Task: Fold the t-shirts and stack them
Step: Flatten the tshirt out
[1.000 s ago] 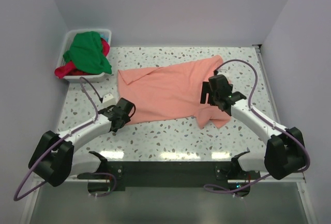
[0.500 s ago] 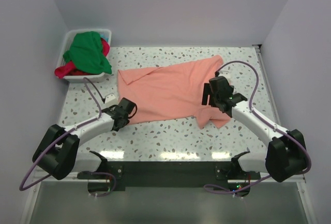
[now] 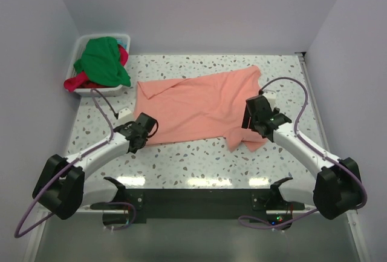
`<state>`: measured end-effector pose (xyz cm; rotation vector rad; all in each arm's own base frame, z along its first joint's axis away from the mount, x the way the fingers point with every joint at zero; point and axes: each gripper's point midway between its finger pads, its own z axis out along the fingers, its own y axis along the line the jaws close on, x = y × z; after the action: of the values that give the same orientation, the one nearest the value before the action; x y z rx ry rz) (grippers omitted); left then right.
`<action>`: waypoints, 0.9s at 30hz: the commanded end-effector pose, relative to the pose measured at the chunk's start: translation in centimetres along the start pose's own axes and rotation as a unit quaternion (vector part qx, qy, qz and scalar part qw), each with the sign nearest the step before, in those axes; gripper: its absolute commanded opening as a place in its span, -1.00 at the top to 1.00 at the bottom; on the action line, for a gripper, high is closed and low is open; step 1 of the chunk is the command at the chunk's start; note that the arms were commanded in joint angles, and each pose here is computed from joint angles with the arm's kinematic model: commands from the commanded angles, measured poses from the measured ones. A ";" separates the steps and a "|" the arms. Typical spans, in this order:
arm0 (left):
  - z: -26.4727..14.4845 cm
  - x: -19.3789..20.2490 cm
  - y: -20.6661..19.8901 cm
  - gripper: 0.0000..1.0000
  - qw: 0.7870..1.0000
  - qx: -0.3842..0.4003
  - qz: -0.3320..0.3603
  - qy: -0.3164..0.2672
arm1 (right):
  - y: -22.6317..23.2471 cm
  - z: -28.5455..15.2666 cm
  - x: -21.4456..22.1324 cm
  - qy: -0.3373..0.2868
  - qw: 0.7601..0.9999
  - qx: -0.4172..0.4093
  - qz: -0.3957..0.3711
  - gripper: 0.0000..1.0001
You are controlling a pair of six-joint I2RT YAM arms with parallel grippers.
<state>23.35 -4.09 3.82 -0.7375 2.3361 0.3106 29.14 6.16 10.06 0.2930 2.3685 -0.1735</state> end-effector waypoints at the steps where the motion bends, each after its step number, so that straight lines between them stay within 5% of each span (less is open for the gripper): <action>1: -1.7 -3.4 0.3 1.00 0.998 -0.006 -0.030 -0.049 | -2.5 -0.5 1.2 0.003 0.998 0.057 0.028 -0.52; 4: -2.1 -4.2 0.3 1.00 0.998 -0.005 -0.036 -0.060 | -2.9 -0.2 2.2 0.020 0.997 0.071 0.026 -0.40; 11: -3.0 -5.8 0.2 1.00 0.996 -0.002 -0.047 -0.080 | -3.3 0.3 5.5 0.060 0.995 0.073 0.033 0.24; 19: -2.9 -5.8 -0.4 1.00 0.996 0.005 -0.037 -0.077 | -1.9 0.2 8.2 0.105 0.993 0.022 0.041 0.29; 27: -2.5 -5.4 -0.7 1.00 0.997 0.010 -0.033 -0.071 | -0.7 0.5 10.0 0.124 0.991 -0.020 0.052 0.10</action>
<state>24.93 -3.45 8.27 -0.7629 2.2075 0.2998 21.68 5.49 2.68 0.4232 2.6151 -0.1670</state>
